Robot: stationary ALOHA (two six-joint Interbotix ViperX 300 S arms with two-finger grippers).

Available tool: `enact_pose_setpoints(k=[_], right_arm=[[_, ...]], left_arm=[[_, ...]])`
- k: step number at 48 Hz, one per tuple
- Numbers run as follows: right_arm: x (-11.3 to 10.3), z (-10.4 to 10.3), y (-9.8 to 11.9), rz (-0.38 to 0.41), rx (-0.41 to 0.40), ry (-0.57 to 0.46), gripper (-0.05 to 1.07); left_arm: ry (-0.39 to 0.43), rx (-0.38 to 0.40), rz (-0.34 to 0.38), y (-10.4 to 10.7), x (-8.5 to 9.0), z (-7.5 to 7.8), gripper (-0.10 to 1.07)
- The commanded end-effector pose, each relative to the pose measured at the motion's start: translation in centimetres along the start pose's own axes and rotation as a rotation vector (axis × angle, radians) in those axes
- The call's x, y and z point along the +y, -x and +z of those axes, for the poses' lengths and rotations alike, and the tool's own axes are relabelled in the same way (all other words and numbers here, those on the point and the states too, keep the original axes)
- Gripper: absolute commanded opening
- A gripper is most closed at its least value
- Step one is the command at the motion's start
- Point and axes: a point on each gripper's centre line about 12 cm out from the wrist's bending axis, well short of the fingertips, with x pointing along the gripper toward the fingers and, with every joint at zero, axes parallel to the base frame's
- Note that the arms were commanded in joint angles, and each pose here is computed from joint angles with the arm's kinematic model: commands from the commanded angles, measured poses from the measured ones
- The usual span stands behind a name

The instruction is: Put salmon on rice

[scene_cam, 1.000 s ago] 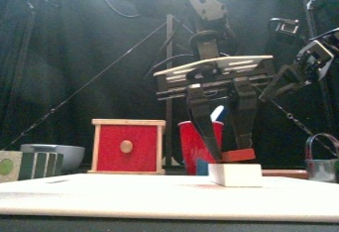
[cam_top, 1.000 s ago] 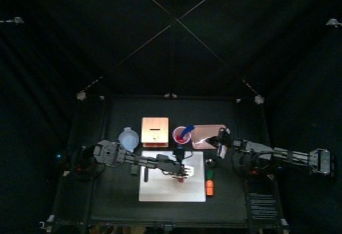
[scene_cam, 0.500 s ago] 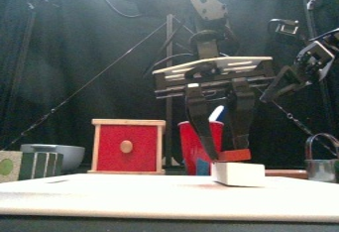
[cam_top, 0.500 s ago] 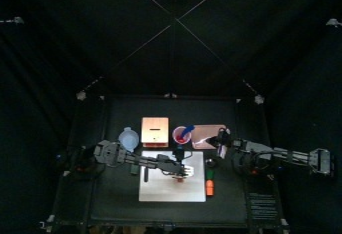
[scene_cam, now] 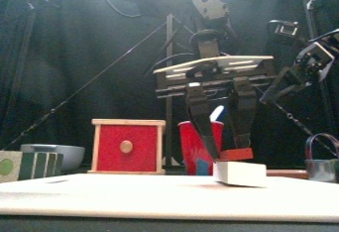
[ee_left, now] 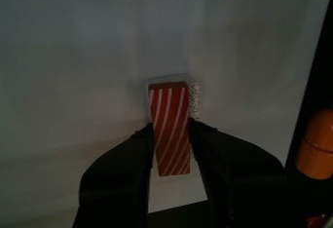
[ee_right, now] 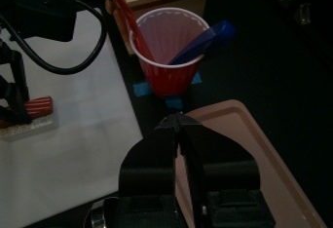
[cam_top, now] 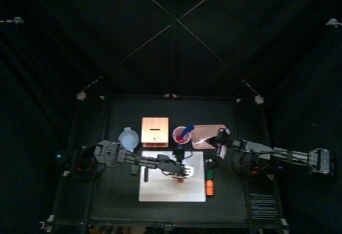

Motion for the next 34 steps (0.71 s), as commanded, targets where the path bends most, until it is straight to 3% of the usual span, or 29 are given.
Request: enact_pose_setpoints(k=[1, 34], right_arm=[[0.0, 0.7, -0.1, 0.001, -0.012, 0.002, 0.01], [-0.1, 0.7, -0.2, -0.002, -0.009, 0.004, 0.01]], left_arm=[[0.003, 0.002, -0.041, 1.4, -0.9, 0.1, 0.67], [-0.004, 0.006, -0.018, 0.1, -0.7, 0.1, 0.69]])
